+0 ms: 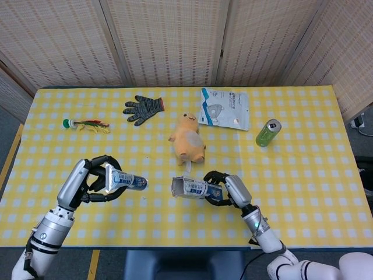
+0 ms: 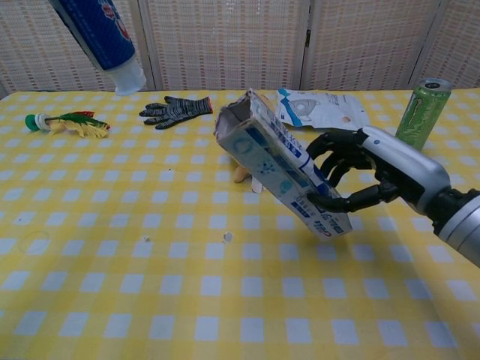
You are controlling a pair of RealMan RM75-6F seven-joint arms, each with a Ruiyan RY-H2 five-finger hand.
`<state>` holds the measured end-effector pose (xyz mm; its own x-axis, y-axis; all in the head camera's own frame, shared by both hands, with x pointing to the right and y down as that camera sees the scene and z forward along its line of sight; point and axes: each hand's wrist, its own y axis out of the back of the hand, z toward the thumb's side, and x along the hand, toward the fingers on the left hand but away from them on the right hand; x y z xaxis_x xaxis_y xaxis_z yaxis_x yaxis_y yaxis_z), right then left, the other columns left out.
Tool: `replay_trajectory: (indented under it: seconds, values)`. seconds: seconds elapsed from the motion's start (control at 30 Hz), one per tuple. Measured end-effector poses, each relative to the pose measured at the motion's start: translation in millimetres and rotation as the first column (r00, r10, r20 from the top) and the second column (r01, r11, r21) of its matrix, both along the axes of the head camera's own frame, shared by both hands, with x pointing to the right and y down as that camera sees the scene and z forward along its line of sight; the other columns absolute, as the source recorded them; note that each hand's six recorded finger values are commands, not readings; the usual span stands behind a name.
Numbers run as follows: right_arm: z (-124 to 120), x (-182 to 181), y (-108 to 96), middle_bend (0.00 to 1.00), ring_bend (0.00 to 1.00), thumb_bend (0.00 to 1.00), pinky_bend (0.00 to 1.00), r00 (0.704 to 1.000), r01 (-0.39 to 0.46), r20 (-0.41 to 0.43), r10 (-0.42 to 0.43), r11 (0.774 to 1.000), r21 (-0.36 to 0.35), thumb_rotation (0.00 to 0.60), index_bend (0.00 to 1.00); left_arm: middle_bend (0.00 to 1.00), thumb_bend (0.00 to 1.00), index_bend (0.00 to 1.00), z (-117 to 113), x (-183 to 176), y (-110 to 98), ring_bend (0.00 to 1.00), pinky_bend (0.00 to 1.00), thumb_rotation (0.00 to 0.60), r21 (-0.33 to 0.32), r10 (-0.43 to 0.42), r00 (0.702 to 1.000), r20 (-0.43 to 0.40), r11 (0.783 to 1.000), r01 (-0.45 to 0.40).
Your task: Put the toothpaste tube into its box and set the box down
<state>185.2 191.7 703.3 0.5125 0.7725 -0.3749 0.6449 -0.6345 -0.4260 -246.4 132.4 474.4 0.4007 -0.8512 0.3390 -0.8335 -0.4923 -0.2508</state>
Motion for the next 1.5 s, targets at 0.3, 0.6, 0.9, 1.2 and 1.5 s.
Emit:
replay_trajectory:
  seconds: [0.3, 0.6, 0.9, 1.2, 1.5]
  values:
    - [2, -39, -1, 0.37, 0.44, 0.32, 0.56, 0.996, -0.001, 0.091, 0.003, 1.0, -0.028, 0.6, 0.5, 1.0, 0.42, 0.78, 5, 25, -2, 1.0, 1.0, 0.6, 0.007, 0.023, 0.999, -0.028, 1.0, -0.023]
    - [-3, -55, -5, 0.37, 0.44, 0.32, 0.56, 0.987, -0.012, 0.159, 0.019, 0.999, -0.048, 0.6, 0.5, 1.0, 0.42, 0.78, 13, 40, -1, 1.0, 1.0, 0.6, 0.0, 0.017, 1.0, -0.014, 1.0, -0.017]
    - [-13, -63, -10, 0.37, 0.44, 0.32, 0.56, 0.972, -0.032, 0.232, 0.046, 0.998, -0.063, 0.6, 0.5, 1.0, 0.42, 0.78, 17, 52, 2, 1.0, 1.0, 0.6, -0.005, 0.027, 0.999, -0.019, 1.0, -0.027]
    - [-8, -60, -6, 0.37, 0.44, 0.32, 0.56, 0.975, -0.024, 0.221, 0.038, 0.998, -0.063, 0.6, 0.5, 1.0, 0.42, 0.78, 11, 57, -6, 1.0, 1.0, 0.6, 0.009, -0.039, 0.995, -0.093, 0.999, 0.04]
    - [-12, -60, -7, 0.37, 0.44, 0.32, 0.56, 0.963, -0.041, 0.264, 0.059, 0.997, -0.07, 0.6, 0.5, 1.0, 0.42, 0.78, 5, 56, -13, 1.0, 1.0, 0.6, 0.009, -0.08, 0.986, -0.149, 0.997, 0.082]
